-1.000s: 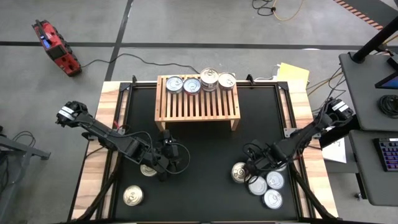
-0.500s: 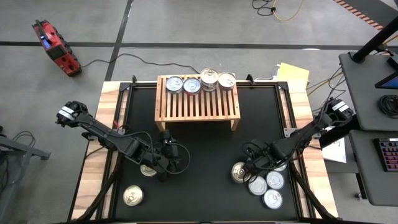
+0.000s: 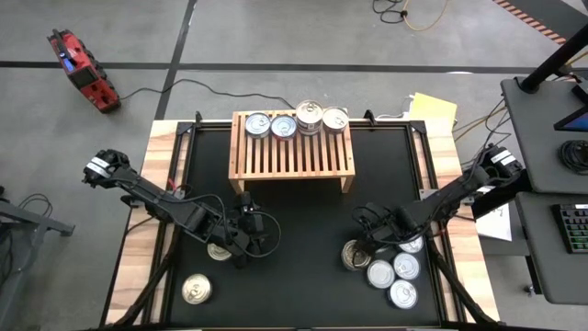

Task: Stack canned seafood by type on shelf
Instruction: Put the blue tuna can on the shelf aligned with the other red tuna can

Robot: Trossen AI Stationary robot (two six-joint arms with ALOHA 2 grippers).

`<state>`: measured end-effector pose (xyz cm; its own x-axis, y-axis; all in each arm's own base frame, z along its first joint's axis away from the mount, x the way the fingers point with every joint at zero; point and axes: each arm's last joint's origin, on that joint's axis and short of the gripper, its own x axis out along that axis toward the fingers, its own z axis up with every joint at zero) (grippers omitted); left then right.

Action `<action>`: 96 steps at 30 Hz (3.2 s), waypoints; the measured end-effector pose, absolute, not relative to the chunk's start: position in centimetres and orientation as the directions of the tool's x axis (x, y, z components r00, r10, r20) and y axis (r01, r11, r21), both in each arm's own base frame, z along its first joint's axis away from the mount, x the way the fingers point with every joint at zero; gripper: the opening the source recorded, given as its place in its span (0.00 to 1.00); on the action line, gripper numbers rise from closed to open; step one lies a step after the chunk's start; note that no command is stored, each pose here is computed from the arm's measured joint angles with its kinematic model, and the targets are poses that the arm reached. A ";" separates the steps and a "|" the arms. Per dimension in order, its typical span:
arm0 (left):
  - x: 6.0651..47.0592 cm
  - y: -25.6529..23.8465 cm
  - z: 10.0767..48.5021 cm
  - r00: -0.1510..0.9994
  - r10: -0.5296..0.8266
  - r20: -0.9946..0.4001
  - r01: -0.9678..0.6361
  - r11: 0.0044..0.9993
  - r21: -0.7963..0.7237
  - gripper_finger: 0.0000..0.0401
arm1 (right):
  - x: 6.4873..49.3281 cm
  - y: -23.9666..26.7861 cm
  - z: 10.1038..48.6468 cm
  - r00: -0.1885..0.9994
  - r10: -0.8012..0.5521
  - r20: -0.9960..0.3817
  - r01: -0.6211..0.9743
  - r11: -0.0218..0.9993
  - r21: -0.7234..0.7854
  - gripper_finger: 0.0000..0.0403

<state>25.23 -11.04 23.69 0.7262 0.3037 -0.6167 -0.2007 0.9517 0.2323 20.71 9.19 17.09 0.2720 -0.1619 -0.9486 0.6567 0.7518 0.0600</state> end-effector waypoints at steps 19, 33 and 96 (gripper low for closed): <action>25.2 -11.0 23.7 0.725 0.304 -0.618 -0.200 0.952 0.233 0.83 | 20.9 9.1 19.8 0.172 -0.044 -0.984 0.698 0.711 0.091 0.03; 25.1 -11.0 23.6 0.717 0.308 -0.625 -0.195 0.950 0.245 0.83 | 21.7 9.1 16.6 0.085 -0.024 -0.996 0.705 0.708 0.043 0.03; 35.1 -13.1 16.4 0.931 0.271 -0.246 -0.185 0.929 0.321 0.35 | 27.7 9.4 21.1 0.625 -0.248 -0.740 0.275 0.957 -0.088 0.03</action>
